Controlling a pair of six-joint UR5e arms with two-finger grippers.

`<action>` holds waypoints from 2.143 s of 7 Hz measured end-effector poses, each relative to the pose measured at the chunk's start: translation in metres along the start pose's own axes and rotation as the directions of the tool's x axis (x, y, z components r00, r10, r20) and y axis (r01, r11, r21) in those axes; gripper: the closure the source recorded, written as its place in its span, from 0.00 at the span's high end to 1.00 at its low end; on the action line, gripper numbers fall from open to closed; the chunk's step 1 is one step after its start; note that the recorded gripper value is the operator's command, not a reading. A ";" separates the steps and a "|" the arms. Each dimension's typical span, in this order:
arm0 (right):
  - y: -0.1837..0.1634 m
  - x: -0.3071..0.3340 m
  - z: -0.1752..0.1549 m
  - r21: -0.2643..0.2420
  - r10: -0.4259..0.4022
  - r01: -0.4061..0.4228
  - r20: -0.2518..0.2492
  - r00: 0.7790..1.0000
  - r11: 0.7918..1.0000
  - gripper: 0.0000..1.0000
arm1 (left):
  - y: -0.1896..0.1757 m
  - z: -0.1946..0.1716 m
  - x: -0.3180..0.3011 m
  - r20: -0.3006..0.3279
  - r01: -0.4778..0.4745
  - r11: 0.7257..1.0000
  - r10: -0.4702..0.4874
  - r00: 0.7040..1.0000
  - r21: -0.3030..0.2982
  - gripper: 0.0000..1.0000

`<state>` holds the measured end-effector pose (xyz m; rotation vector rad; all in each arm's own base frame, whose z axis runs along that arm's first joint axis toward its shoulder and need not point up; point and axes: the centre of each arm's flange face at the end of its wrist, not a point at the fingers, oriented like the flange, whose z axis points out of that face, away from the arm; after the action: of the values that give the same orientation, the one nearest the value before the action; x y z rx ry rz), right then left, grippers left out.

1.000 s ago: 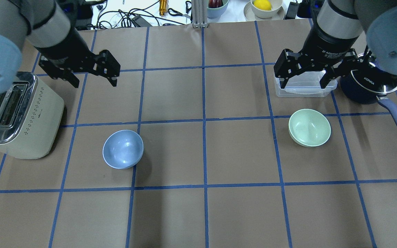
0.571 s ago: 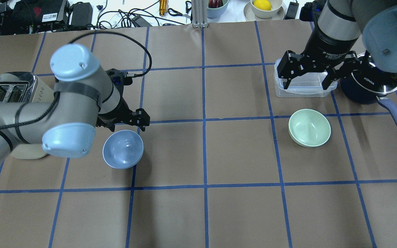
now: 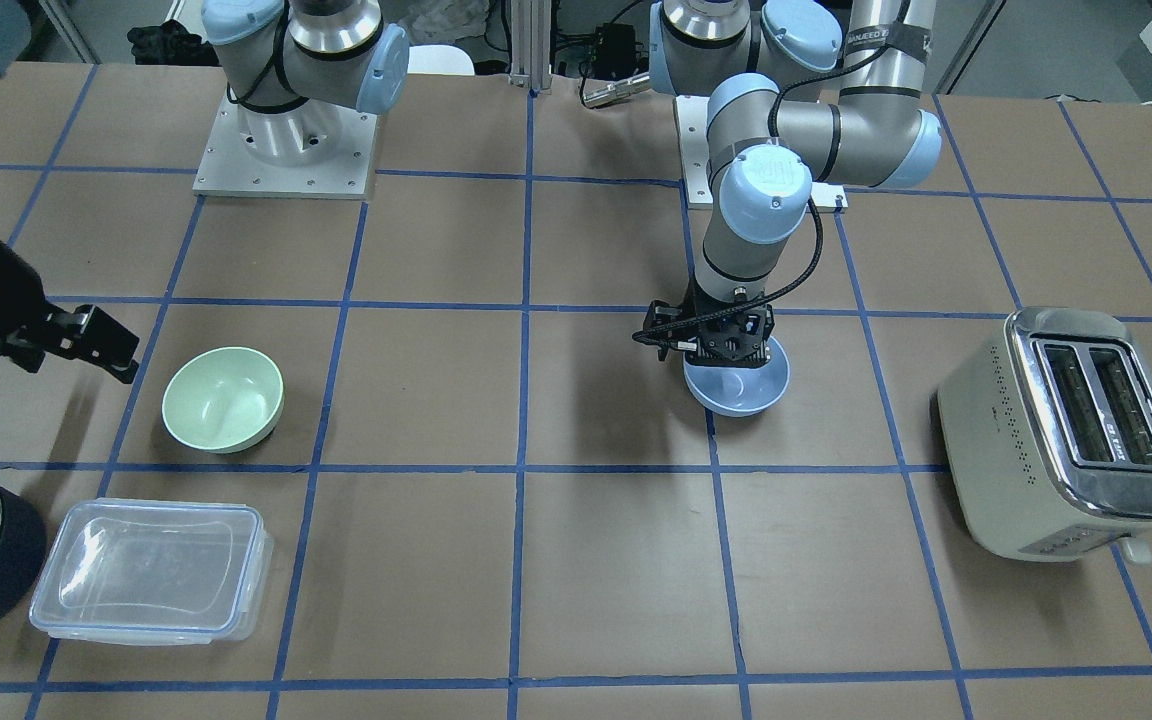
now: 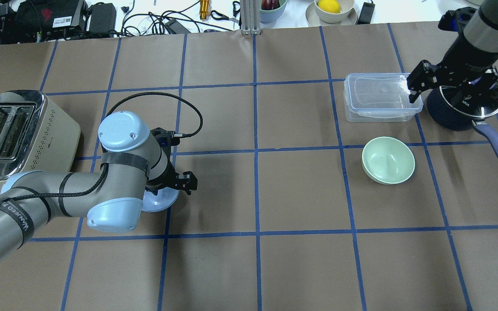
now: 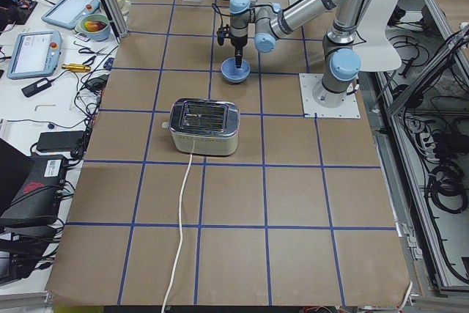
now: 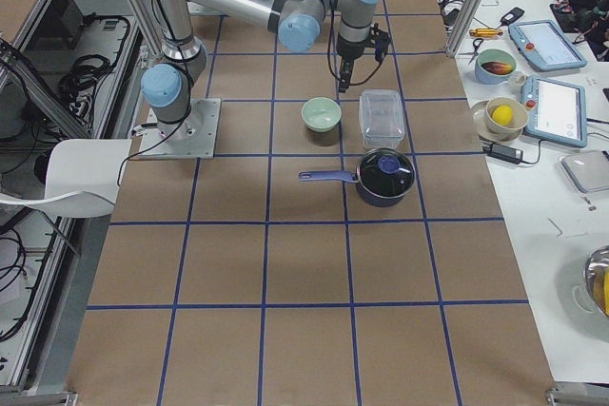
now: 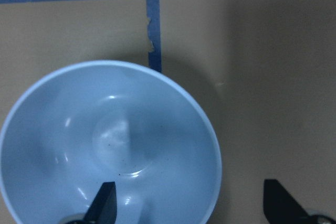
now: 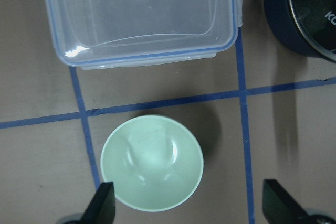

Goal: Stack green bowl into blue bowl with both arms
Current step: 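Grasp the blue bowl rim with the left gripper while the right reaches the green bowl, then slide the blue bowl to table center while the right grasps the green bowl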

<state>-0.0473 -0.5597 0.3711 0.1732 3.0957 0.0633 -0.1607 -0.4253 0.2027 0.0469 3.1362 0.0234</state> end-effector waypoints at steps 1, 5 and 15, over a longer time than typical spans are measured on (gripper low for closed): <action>-0.007 0.012 0.027 -0.014 -0.021 0.021 0.003 1.000 1.000 1.00 | -0.002 0.008 0.005 0.006 -0.004 1.000 0.004 1.000 0.004 0.00; 0.010 0.012 0.132 -0.152 -0.066 0.073 0.049 0.997 0.986 1.00 | -0.015 -0.006 0.041 0.088 -0.025 0.997 0.019 0.996 0.069 0.00; 0.001 0.018 0.129 -0.146 -0.179 0.185 0.054 0.982 0.972 0.00 | -0.057 -0.018 0.267 -0.016 0.147 0.982 -0.146 0.989 0.116 1.00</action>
<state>-0.0592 -0.5521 0.2417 -0.1134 3.0334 0.2817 -0.4289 -0.4749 0.2186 -0.1841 3.1357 -0.1606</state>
